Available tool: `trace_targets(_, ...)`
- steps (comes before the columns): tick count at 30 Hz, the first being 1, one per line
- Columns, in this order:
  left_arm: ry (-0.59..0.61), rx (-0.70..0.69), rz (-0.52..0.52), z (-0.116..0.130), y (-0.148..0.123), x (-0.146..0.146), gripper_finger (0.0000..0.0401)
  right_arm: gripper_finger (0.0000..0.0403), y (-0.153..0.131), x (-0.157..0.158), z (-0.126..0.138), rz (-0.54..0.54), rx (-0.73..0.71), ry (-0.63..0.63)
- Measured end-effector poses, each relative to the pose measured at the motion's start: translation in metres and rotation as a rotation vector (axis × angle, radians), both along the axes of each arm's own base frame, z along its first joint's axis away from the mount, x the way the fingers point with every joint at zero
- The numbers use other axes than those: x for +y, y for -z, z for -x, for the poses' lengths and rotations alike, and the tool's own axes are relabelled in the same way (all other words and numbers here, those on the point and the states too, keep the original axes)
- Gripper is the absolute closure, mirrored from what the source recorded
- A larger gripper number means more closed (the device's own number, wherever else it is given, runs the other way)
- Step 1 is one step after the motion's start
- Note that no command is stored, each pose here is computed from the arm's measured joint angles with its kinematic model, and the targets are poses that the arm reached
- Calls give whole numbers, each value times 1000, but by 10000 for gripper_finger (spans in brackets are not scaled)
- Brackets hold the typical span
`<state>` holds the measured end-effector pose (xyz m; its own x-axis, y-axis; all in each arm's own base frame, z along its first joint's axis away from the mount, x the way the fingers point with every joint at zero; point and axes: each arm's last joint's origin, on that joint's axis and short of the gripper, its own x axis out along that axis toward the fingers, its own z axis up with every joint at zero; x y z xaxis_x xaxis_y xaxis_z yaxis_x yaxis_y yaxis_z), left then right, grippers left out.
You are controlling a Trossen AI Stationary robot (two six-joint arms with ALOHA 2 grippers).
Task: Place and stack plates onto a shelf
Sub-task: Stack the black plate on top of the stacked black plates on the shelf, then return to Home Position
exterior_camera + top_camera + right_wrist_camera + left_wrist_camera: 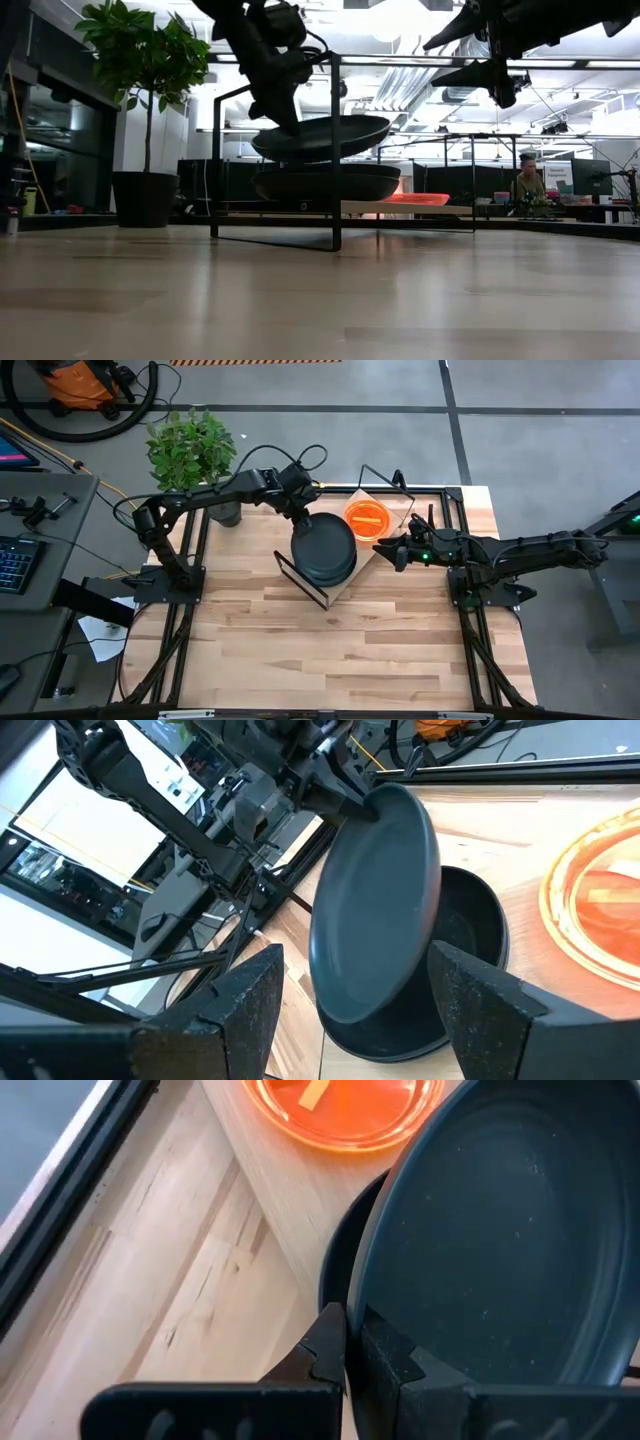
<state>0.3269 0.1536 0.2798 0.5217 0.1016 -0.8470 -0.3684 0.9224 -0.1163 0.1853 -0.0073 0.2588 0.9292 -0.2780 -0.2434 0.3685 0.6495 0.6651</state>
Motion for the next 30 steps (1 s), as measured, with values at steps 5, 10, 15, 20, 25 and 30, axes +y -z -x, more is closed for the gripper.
trace_targets(5,-8,33,18,0,17,-7,400,171,0,0,0,1,0,1)
trace_targets(10,-28,16,39,-3,30,-15,400,171,0,-1,0,9,1,32)
trace_targets(15,-25,20,4,-6,30,-21,393,171,0,-2,0,14,1,52)
trace_targets(20,-29,14,-18,-8,29,-23,379,171,0,-1,0,14,0,51)
trace_targets(25,-30,5,-24,-9,29,-22,365,171,0,-1,0,14,0,51)
trace_targets(30,-30,5,-24,-9,29,-22,336,171,0,-1,0,14,0,51)
